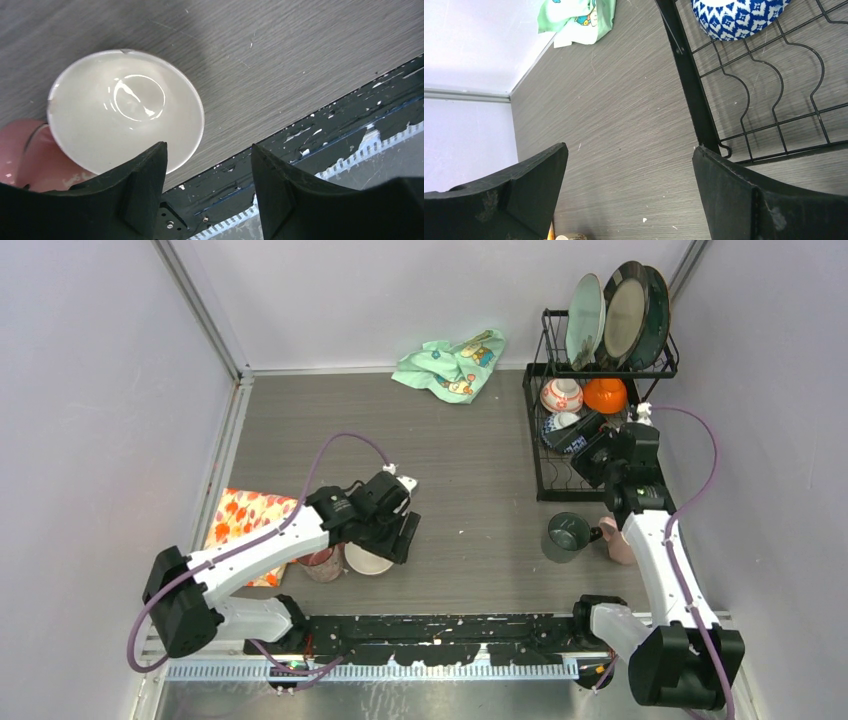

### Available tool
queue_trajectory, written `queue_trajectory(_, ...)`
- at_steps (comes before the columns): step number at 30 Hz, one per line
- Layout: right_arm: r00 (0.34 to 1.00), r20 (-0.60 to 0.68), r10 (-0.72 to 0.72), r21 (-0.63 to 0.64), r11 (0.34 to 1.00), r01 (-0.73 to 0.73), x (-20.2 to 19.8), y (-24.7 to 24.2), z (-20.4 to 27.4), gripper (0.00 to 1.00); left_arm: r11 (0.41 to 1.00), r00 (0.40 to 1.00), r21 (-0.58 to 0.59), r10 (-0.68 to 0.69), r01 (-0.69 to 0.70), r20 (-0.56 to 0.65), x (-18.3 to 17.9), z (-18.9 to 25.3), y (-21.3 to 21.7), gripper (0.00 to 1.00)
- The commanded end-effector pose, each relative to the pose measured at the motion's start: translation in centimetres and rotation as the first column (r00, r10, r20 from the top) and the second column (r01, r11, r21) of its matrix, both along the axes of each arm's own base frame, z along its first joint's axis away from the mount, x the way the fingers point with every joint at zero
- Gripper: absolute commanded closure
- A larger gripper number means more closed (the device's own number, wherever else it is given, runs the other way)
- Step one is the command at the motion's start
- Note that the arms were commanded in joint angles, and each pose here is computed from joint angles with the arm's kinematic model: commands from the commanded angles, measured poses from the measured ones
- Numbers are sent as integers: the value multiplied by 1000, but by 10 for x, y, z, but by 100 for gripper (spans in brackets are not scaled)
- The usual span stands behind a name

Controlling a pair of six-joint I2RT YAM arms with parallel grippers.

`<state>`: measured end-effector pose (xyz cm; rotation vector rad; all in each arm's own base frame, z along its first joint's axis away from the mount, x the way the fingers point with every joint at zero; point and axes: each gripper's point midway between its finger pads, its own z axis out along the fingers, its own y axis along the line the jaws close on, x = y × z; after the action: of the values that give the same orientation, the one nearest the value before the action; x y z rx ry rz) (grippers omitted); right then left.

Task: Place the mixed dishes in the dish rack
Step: Pick up the bowl from the center of the board.

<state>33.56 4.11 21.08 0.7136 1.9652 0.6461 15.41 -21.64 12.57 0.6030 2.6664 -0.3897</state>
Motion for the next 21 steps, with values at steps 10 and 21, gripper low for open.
queue_trajectory(10,991,106,79,110,990,-91,-19,24,33,0,999,999,-34,11,-9,37,10,-28,-17,42)
queue_trajectory(21,987,123,102,210,969,-126,-18,37,18,1,996,996,86,-11,4,88,15,-52,-14,56)
